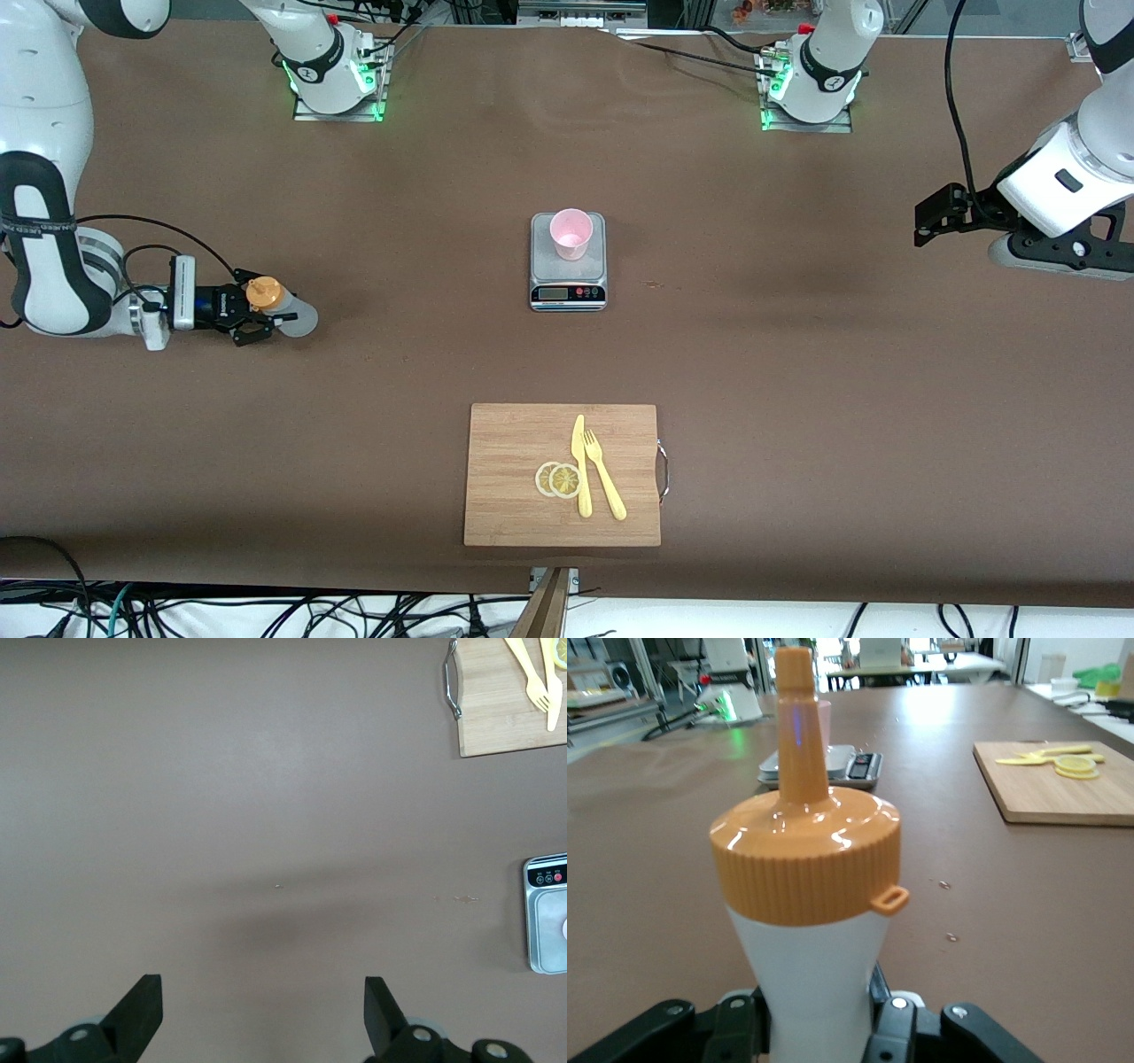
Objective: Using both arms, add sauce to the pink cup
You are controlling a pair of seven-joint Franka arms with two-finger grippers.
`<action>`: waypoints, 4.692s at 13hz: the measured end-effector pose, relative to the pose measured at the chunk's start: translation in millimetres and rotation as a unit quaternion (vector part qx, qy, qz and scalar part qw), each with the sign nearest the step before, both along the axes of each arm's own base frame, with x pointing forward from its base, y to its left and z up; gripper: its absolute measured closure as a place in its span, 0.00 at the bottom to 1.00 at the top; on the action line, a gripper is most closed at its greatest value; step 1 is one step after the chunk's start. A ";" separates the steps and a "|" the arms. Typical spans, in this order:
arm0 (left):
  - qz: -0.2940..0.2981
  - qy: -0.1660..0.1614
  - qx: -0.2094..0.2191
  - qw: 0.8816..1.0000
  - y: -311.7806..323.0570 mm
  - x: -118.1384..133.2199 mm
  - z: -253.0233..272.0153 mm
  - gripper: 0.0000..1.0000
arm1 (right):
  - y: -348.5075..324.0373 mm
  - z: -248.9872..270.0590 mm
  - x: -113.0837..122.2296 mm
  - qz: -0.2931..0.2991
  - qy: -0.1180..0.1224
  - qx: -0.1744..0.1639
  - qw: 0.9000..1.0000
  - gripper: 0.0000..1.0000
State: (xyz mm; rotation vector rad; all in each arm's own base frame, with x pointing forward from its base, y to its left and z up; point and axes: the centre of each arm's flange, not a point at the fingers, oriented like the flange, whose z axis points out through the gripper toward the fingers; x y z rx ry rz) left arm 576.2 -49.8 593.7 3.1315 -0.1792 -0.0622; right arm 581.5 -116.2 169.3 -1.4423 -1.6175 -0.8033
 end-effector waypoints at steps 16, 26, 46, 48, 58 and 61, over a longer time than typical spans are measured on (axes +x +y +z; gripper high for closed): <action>0.012 0.013 0.000 1.000 14.0 8.2 -8.9 0.00 | 226.4 156.7 32.5 -0.082 0.120 -0.361 0.921 0.63; 0.005 0.016 -0.001 1.000 6.5 6.9 -8.3 0.00 | 338.4 186.9 7.8 -0.128 0.116 -0.467 0.867 0.63; 0.003 0.015 -0.001 1.000 4.4 7.0 -6.9 0.00 | 499.5 214.1 -119.5 -0.028 0.059 -0.566 0.822 0.63; 0.003 0.015 -0.001 1.000 4.4 7.0 -6.9 0.00 | 504.0 204.8 -126.7 -0.018 0.058 -0.572 0.818 0.63; 0.002 0.015 -0.001 1.000 4.2 7.0 -6.9 0.00 | 522.3 156.5 -144.2 0.011 0.061 -0.606 0.793 0.63; 0.002 0.016 -0.001 1.000 4.0 6.9 -7.0 0.00 | 529.9 142.7 -151.9 0.017 0.057 -0.619 0.783 0.66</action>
